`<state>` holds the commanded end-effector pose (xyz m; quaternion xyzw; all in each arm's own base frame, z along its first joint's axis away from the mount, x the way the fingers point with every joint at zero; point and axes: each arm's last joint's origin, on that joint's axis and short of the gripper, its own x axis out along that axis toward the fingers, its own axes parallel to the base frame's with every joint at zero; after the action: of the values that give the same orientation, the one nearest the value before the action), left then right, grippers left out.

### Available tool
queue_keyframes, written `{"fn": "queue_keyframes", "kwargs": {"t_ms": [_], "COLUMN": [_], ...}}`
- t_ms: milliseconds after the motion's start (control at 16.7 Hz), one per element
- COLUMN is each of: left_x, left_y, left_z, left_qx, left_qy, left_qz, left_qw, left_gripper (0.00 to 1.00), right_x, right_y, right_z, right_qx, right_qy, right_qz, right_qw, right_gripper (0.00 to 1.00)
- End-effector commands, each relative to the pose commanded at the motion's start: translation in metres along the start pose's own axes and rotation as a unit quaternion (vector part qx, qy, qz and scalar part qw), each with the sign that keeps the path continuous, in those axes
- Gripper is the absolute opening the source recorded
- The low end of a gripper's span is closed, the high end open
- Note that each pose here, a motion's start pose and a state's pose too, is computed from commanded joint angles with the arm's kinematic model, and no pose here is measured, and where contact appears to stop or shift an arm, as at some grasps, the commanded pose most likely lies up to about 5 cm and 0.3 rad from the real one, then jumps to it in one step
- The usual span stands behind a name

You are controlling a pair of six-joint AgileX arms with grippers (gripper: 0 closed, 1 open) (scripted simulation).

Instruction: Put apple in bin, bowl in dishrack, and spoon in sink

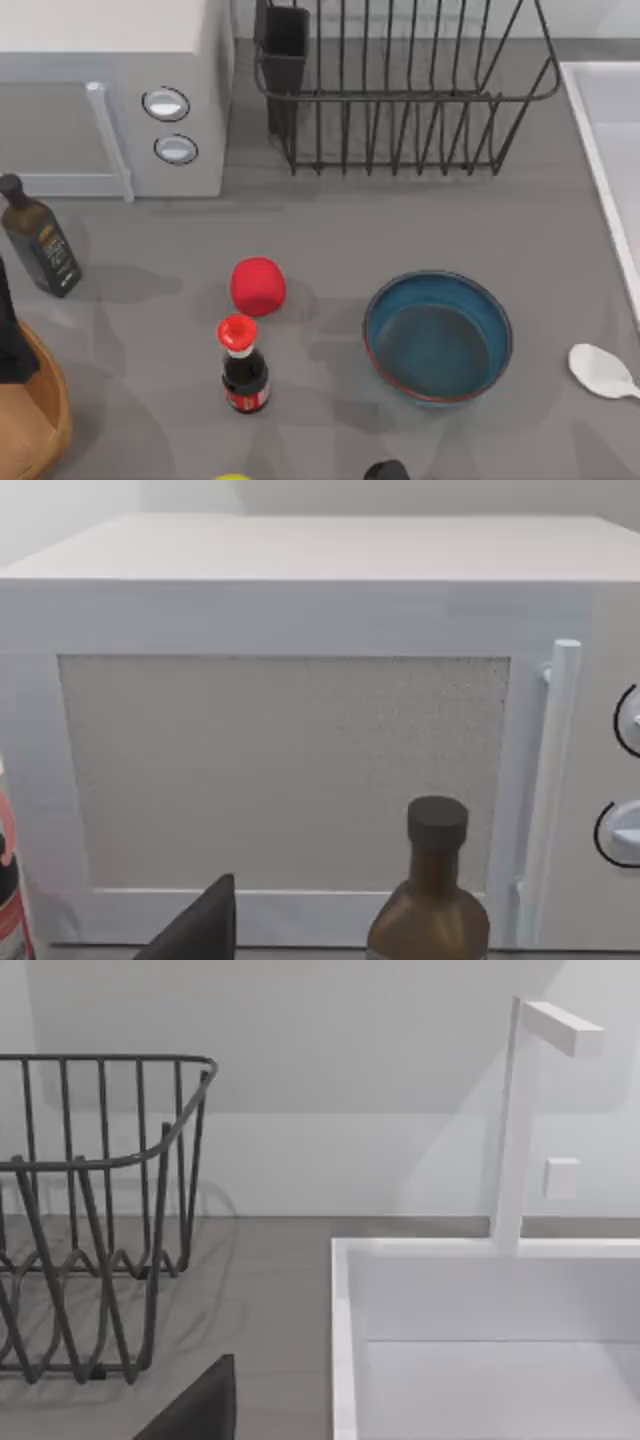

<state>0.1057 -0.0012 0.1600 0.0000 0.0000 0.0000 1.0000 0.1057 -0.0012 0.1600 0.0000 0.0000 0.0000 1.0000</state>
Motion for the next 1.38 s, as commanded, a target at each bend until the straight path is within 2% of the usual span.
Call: {"fn": "queue_keyframes", "kwargs": {"t_ms": [180,360,600,780,960,1080,1200,1380], "left_x": [0.000,0.002,0.015,0.039,0.076,0.106,0.138,0.182], "left_y": [0.000,-0.003,-0.011,-0.022,-0.040,-0.057,-0.079,-0.116], "left_z": [0.001,0.015,0.049,0.079,0.103,0.113,0.115,0.103], "left_qx": [0.002,0.020,0.069,0.123,0.186,0.230,0.273,0.333], "left_qy": [0.003,0.035,0.115,0.193,0.274,0.326,0.374,0.437], "left_qz": [-0.001,-0.014,-0.052,-0.096,-0.151,-0.192,-0.234,-0.297], "left_qw": [1.000,0.999,0.990,0.969,0.932,0.897,0.855,0.781], "left_gripper": [1.00,1.00,1.00,1.00,1.00,1.00,1.00,1.00], "right_x": [0.000,0.000,0.000,0.000,0.000,0.000,0.000,0.000], "right_y": [0.000,0.000,0.000,0.000,0.000,0.000,0.000,0.000], "right_z": [0.000,0.000,0.000,0.000,0.000,0.000,0.000,0.000], "right_qx": [0.000,0.000,0.000,0.000,0.000,0.000,0.000,0.000], "right_qy": [0.000,0.000,0.000,0.000,0.000,0.000,0.000,0.000], "right_qz": [0.000,0.000,0.000,0.000,0.000,0.000,0.000,0.000], "right_qw": [1.000,1.000,1.000,1.000,1.000,1.000,1.000,1.000], "right_gripper": [1.00,1.00,1.00,1.00,1.00,1.00,1.00,1.00]}}
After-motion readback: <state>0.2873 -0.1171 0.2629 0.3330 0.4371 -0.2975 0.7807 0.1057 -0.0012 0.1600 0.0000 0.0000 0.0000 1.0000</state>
